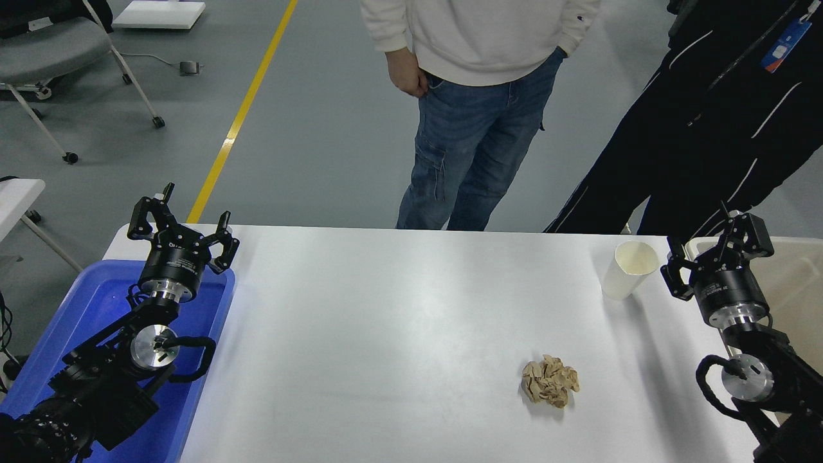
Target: Dispose of the paper cup in the dustbin
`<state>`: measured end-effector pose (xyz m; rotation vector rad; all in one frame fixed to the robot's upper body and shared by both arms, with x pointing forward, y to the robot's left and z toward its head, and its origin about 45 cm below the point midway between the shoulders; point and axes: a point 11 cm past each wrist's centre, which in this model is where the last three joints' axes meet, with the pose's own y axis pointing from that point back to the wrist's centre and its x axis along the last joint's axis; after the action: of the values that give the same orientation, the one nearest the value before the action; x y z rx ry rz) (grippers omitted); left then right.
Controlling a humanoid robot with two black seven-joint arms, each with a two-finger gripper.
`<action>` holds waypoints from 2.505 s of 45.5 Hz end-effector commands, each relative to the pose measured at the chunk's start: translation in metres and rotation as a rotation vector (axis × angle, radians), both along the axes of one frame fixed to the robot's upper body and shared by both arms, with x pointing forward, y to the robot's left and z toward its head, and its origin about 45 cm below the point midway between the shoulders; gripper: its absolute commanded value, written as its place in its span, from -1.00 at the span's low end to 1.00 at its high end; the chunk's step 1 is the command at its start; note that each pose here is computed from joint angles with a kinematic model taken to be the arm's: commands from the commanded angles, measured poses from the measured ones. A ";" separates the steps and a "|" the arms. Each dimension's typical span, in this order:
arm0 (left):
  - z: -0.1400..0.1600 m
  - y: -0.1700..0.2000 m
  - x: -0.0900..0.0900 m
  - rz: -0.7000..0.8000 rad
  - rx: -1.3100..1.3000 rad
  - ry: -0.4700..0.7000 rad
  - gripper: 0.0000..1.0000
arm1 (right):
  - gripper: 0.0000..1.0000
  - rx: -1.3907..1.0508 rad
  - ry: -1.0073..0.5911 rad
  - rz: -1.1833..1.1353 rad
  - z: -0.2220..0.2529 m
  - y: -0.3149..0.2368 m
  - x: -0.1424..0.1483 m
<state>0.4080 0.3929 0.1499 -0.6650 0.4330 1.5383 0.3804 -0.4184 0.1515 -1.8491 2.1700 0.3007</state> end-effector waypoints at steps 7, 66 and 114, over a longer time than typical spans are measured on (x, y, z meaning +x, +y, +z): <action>0.000 0.000 0.000 0.000 0.000 0.000 1.00 | 0.98 -0.002 -0.004 0.001 0.002 0.000 0.001; 0.000 0.000 0.000 0.000 0.000 0.000 1.00 | 0.98 0.010 -0.020 -0.013 0.003 -0.002 0.000; 0.000 0.000 0.000 0.001 -0.001 0.000 1.00 | 0.98 -0.114 -0.035 -0.049 0.034 -0.048 -0.002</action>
<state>0.4080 0.3929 0.1498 -0.6648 0.4330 1.5383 0.3784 -0.4446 0.1677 -1.8307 2.2070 0.2200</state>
